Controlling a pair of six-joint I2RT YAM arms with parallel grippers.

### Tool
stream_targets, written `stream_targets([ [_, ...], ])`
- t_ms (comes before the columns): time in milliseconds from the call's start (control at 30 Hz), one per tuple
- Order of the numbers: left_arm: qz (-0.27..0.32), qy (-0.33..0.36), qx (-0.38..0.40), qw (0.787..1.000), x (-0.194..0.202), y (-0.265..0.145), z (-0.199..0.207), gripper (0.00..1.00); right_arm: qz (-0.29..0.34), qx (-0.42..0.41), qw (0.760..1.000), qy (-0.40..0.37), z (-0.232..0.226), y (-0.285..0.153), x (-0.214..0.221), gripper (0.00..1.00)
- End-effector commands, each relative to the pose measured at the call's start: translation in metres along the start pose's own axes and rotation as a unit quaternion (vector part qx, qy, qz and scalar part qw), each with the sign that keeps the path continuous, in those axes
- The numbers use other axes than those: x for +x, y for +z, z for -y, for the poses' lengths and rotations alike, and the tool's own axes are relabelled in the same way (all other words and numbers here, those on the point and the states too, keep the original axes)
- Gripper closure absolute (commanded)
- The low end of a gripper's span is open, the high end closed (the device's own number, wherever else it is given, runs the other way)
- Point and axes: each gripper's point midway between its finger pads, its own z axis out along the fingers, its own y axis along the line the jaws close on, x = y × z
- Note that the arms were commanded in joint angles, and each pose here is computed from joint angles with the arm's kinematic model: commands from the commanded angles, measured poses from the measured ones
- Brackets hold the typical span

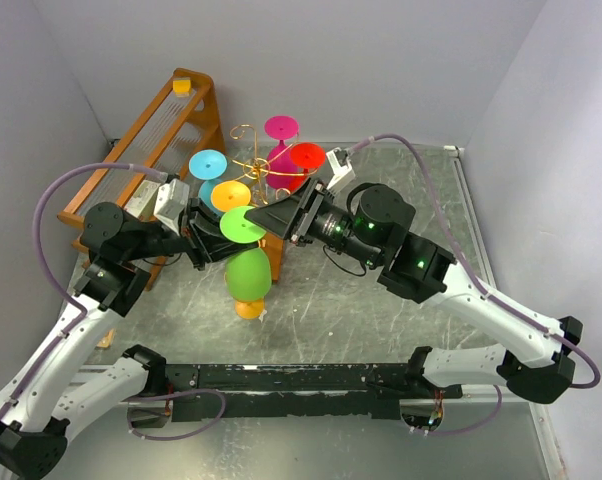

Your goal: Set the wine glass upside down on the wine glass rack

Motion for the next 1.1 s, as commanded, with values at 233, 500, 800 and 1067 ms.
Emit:
stream_targets([
  [233,0.010,0.034,0.005,0.999,-0.015,0.006,0.007,0.93,-0.039,-0.035,0.998,0.038,-0.015,0.005,0.014,0.97],
  [500,0.006,0.033,0.009,0.999,-0.015,0.005,0.011,0.78,-0.038,-0.030,0.998,0.042,-0.021,0.001,0.008,1.00],
  [800,-0.007,0.049,0.008,0.999,-0.009,-0.001,0.016,0.40,-0.048,-0.035,0.996,0.067,-0.025,-0.018,0.010,1.00],
  [1067,-0.011,0.050,-0.006,0.999,-0.008,-0.005,0.017,0.24,-0.023,-0.012,0.998,0.065,-0.019,-0.036,0.000,1.00],
])
